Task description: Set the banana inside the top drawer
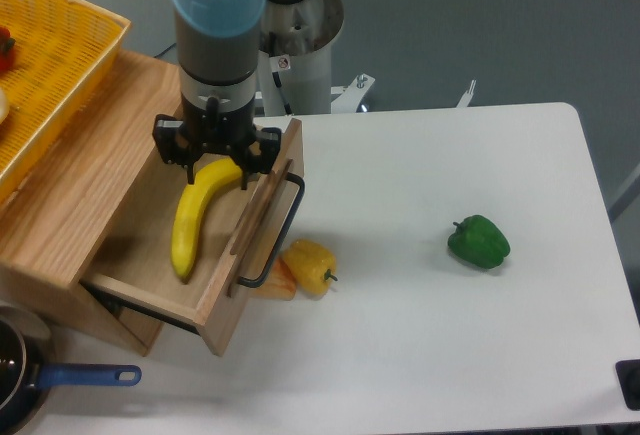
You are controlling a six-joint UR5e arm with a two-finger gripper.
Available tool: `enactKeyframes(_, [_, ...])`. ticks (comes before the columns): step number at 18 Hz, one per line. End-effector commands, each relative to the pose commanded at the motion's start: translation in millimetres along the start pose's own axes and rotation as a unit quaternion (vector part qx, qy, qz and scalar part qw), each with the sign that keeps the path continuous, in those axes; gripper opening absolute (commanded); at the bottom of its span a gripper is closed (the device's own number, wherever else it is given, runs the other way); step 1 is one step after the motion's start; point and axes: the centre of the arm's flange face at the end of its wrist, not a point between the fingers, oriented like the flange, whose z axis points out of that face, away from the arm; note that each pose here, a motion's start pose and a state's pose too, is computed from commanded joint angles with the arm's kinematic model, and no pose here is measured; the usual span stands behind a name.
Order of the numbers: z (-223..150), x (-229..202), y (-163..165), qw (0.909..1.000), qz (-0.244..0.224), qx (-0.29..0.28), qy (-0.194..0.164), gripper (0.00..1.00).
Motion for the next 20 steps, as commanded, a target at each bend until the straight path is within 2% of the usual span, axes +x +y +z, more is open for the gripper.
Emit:
enactKeyframes(4, [-11.8,-13.2,5.1,0.9999,0.002,0.011,-0.011,1.00])
enactKeyframes(7, [-20.3,-21.1,10.0,0.9988,0.042,0.015,-0.018,1.00])
enactKeyframes(12, [-31.0,-46.8,18.3,0.9967,0.074,0.021,-0.026,1.00])
enactKeyframes(15, [-29.8,-69.0,25.6,0.9928,0.115,0.017,-0.028,1.00])
enactKeyframes(17, [-24.1,-75.4,28.8,0.9871,0.157,0.008,-0.030,1.00])
enactKeyframes(20, [-24.2,-88.5,32.1,0.9827,0.178,-0.008,-0.050,1.00])
